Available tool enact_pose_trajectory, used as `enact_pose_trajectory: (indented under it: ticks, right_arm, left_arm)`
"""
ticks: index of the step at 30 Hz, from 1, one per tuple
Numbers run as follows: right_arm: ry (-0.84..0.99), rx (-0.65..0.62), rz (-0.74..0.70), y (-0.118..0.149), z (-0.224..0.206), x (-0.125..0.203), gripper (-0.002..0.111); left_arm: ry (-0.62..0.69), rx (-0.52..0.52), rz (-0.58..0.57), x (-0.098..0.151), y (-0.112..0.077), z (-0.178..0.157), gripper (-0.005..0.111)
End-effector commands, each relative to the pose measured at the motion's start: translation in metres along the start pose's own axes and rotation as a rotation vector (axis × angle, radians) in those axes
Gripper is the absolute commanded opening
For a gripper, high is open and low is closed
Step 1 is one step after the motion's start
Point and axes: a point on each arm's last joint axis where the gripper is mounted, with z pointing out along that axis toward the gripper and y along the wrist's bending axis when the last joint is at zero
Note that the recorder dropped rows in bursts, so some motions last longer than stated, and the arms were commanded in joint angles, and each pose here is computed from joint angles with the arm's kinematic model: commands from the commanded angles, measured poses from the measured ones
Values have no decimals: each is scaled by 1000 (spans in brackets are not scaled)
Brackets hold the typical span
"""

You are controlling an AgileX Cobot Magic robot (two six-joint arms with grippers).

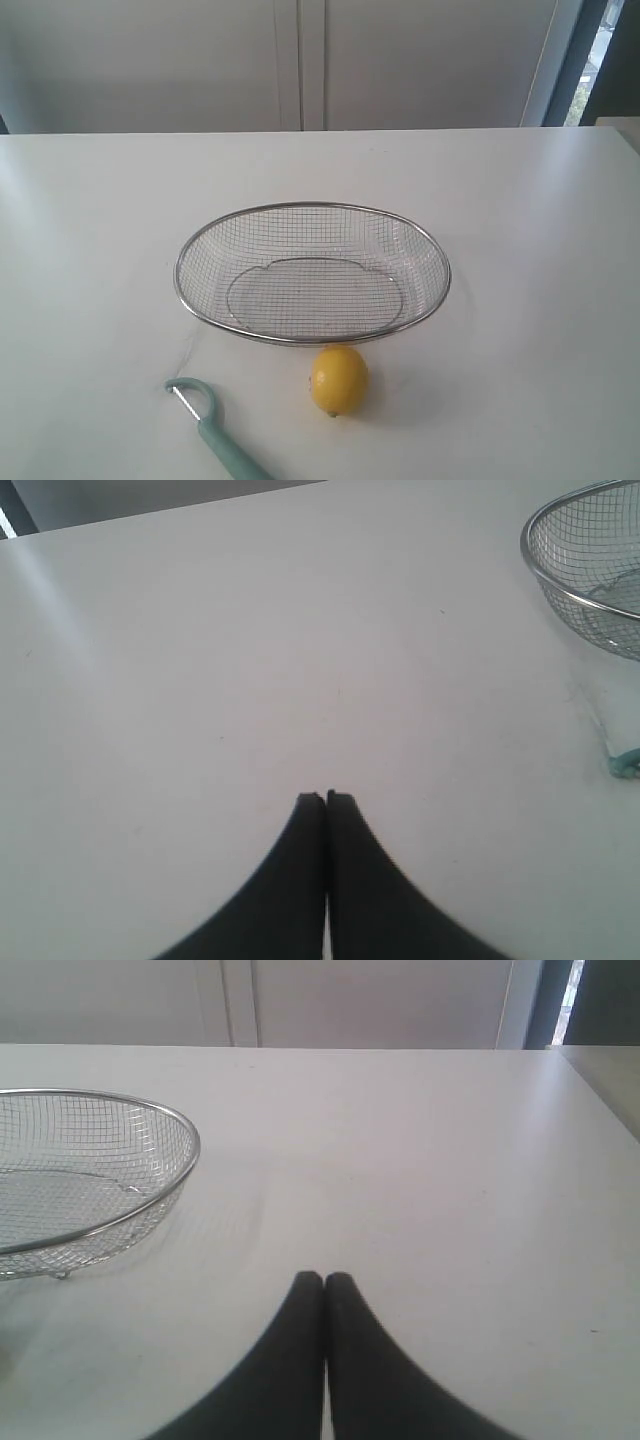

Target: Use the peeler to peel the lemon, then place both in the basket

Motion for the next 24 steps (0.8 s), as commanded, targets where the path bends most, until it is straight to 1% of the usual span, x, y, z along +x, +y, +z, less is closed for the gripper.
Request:
enact_pose_trajectory:
  ticks: [1,24]
  right_arm:
    - [-10,0,-3,0,0,0,0]
    - [-23,0,-10,0,0,-1,0]
  left_arm:
    - [2,-1,-7,1,0,0,0]
    - [2,-1,-7,1,0,0,0]
